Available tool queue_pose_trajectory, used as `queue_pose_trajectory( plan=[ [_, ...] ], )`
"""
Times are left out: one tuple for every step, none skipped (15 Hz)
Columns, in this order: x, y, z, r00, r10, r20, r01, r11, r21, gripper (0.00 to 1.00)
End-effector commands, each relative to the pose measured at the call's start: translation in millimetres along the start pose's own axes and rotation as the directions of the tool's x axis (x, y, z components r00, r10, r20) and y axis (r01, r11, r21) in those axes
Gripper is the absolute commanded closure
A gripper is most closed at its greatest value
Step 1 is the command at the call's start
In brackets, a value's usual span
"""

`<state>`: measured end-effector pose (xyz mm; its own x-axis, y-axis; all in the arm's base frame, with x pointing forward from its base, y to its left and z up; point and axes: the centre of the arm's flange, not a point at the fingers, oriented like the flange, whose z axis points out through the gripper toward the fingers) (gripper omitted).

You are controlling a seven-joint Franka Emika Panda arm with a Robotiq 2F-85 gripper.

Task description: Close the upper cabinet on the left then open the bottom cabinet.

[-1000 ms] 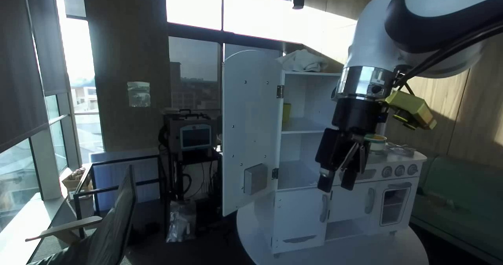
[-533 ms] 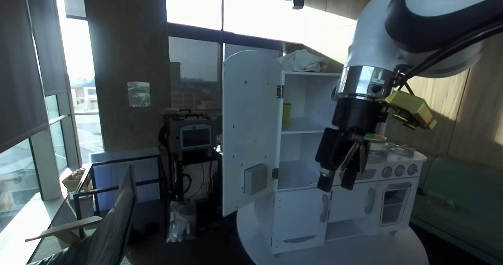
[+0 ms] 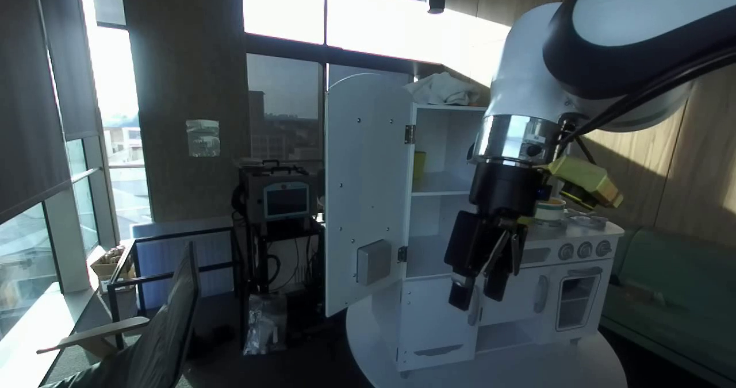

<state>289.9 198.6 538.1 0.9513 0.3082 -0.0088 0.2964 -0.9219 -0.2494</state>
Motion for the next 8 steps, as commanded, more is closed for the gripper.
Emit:
queue_pose_trajectory(
  plan=[
    [32.5,-55.0,17.5,0.997,-0.066,-0.034,0.067,0.998,0.007,0.00],
    [39.0,-72.9,20.2,0.995,-0.086,-0.047,0.086,0.996,0.004,0.00],
    [45.4,-95.5,22.4,0.991,-0.121,-0.060,0.122,0.993,-0.002,0.00],
    [50.4,-116.9,23.4,0.985,-0.149,-0.084,0.147,0.989,-0.023,0.00],
    [55.7,-136.2,24.0,0.978,-0.189,-0.091,0.184,0.981,-0.065,0.00],
    [65.8,-156.1,24.1,0.968,-0.226,-0.104,0.213,0.969,-0.126,0.00],
    [74.4,-172.3,23.2,0.957,-0.268,-0.115,0.245,0.952,-0.182,0.00],
    [85.3,-189.2,20.5,0.945,-0.302,-0.122,0.268,0.934,-0.239,0.00]
  ],
)
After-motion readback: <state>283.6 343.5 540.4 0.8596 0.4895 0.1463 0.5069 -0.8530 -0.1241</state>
